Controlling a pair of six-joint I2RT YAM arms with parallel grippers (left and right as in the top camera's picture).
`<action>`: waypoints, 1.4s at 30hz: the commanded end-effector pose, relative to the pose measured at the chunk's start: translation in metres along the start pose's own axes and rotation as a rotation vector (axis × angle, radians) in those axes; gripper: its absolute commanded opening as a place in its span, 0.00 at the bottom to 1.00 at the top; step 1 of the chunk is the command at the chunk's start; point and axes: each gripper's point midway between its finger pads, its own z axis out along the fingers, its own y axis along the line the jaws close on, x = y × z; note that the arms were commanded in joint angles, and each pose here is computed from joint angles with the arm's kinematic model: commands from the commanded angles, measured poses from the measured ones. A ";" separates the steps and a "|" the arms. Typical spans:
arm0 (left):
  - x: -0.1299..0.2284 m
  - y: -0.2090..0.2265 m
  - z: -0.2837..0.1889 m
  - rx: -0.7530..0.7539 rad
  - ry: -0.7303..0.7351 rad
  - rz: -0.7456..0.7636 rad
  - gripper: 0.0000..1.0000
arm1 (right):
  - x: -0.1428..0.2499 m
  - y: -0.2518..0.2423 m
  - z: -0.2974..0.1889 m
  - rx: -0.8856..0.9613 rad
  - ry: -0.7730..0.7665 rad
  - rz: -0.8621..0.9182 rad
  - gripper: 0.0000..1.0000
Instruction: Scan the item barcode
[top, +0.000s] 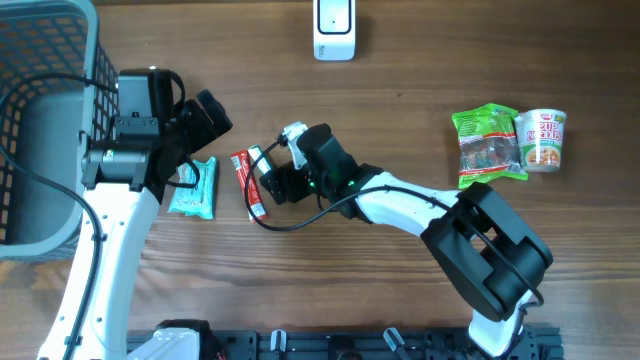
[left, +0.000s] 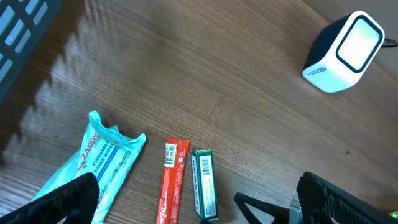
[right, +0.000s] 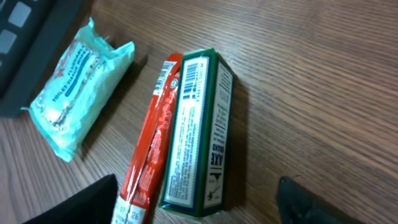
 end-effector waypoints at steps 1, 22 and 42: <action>-0.004 -0.002 -0.003 0.011 -0.011 -0.011 1.00 | 0.011 -0.007 0.010 0.009 0.025 0.001 0.77; -0.004 -0.002 -0.003 0.011 -0.011 -0.011 1.00 | 0.020 -0.004 0.025 0.033 0.011 -0.042 0.45; -0.004 -0.002 -0.003 0.011 -0.011 -0.011 1.00 | -0.015 -0.040 -0.055 0.188 0.010 0.109 0.30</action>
